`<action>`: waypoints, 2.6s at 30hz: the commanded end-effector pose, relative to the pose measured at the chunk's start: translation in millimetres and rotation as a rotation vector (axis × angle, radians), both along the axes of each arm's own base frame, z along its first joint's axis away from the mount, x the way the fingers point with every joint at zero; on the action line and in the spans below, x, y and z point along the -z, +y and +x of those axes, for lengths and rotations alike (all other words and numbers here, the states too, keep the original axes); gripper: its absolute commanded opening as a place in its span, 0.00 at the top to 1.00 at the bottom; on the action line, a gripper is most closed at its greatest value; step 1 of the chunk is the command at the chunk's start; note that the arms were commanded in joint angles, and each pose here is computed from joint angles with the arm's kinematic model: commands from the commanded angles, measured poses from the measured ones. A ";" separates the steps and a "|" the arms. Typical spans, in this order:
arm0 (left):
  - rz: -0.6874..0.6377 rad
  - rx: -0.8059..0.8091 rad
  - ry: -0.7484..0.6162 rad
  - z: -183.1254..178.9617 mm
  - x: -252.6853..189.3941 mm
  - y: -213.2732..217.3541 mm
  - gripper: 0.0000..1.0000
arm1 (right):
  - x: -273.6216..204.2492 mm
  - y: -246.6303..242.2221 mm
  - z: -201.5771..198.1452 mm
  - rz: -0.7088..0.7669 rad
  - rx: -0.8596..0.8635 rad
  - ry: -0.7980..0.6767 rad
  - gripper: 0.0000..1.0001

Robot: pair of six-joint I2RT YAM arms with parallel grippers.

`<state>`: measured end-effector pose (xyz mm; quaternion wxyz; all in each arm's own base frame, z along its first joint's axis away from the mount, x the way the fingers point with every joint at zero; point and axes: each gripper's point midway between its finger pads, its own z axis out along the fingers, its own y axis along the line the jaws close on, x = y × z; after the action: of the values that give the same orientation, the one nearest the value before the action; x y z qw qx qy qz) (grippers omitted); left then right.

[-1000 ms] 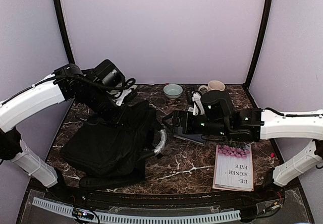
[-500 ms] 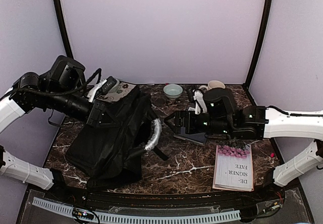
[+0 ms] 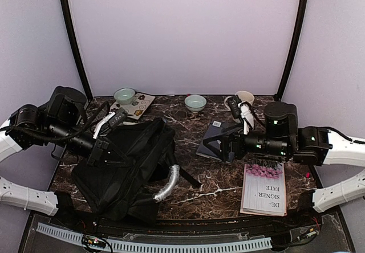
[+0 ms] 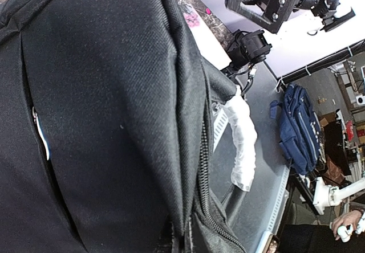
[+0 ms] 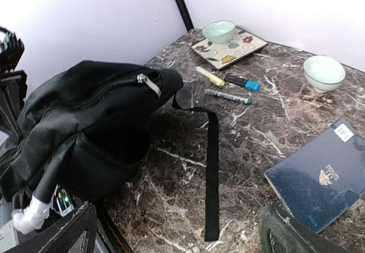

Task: Pack the student bag
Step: Pass from the left arm to the right

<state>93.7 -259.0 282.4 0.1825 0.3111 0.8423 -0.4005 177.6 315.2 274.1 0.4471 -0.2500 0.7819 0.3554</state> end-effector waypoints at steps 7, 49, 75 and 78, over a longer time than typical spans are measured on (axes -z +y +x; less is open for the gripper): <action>0.036 -0.005 -0.132 7.7 9.4 13.4 1.00 | 22.6 69.3 -22.6 -0.018 -0.275 0.012 0.01; -0.057 -0.126 -0.123 28.0 3.7 -1.3 1.00 | 29.1 142.4 47.1 0.285 -0.479 0.547 0.49; 0.049 -0.020 -0.429 33.5 -72.6 4.4 0.02 | -41.5 99.1 52.7 -0.228 -0.439 -0.307 1.00; 0.086 -0.002 -0.469 32.5 -85.8 14.1 0.03 | -47.5 86.6 40.1 -0.246 -0.445 -0.458 1.00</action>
<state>127.7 -267.4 377.5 0.3693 0.3570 0.7814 -0.3543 218.2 424.1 287.0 0.3684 -0.4877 0.7017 0.3661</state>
